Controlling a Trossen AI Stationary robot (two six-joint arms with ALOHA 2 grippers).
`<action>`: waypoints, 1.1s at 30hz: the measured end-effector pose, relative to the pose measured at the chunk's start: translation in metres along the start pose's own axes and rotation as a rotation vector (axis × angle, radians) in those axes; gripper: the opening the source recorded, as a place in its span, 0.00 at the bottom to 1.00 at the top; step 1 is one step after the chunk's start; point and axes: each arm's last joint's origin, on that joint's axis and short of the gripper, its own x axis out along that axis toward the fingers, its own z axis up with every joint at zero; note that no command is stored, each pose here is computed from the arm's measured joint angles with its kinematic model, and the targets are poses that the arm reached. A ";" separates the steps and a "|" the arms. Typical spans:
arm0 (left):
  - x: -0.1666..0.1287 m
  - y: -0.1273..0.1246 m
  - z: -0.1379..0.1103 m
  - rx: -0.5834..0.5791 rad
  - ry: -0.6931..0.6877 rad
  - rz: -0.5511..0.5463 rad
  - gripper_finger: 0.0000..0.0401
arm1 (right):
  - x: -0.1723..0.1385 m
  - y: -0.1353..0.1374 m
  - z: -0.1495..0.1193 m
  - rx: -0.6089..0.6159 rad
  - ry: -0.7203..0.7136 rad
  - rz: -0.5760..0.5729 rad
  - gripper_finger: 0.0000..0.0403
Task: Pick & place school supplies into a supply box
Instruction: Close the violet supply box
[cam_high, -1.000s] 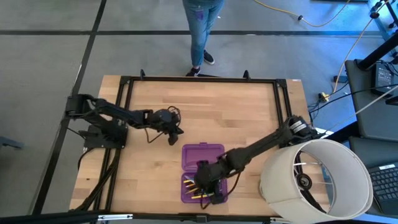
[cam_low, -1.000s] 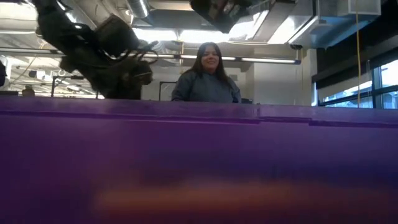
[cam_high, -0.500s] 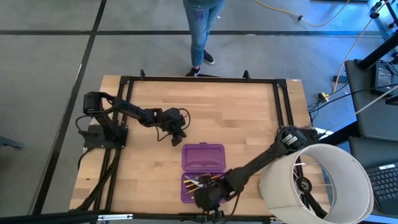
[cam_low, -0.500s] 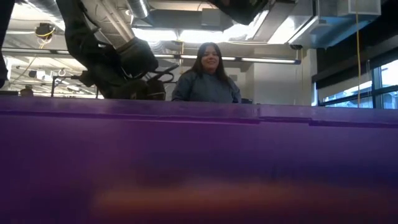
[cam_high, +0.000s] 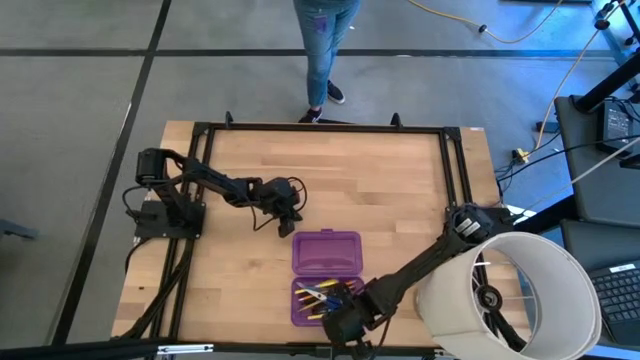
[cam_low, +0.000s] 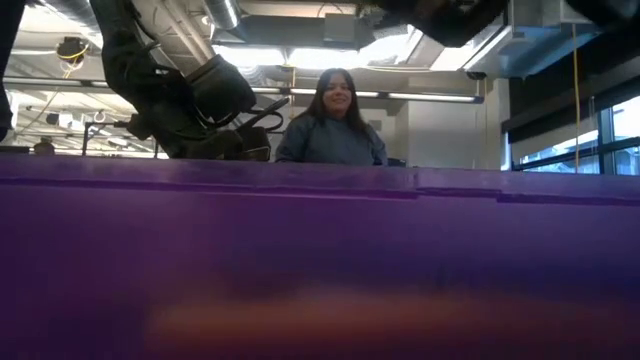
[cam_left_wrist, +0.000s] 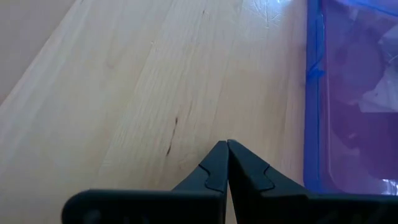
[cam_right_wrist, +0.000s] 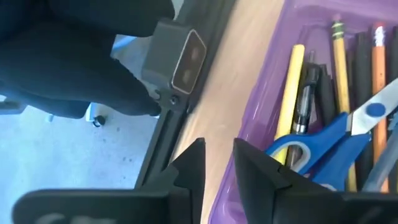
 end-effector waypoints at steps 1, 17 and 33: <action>0.000 0.000 0.000 0.001 -0.002 0.000 0.01 | 0.003 0.000 0.000 0.003 0.006 0.003 0.22; 0.000 -0.001 0.001 0.008 -0.016 -0.014 0.01 | 0.030 -0.003 -0.005 0.049 0.061 0.029 0.22; 0.002 -0.008 -0.001 0.027 0.004 -0.106 0.01 | 0.030 -0.010 -0.006 0.081 0.083 0.009 0.22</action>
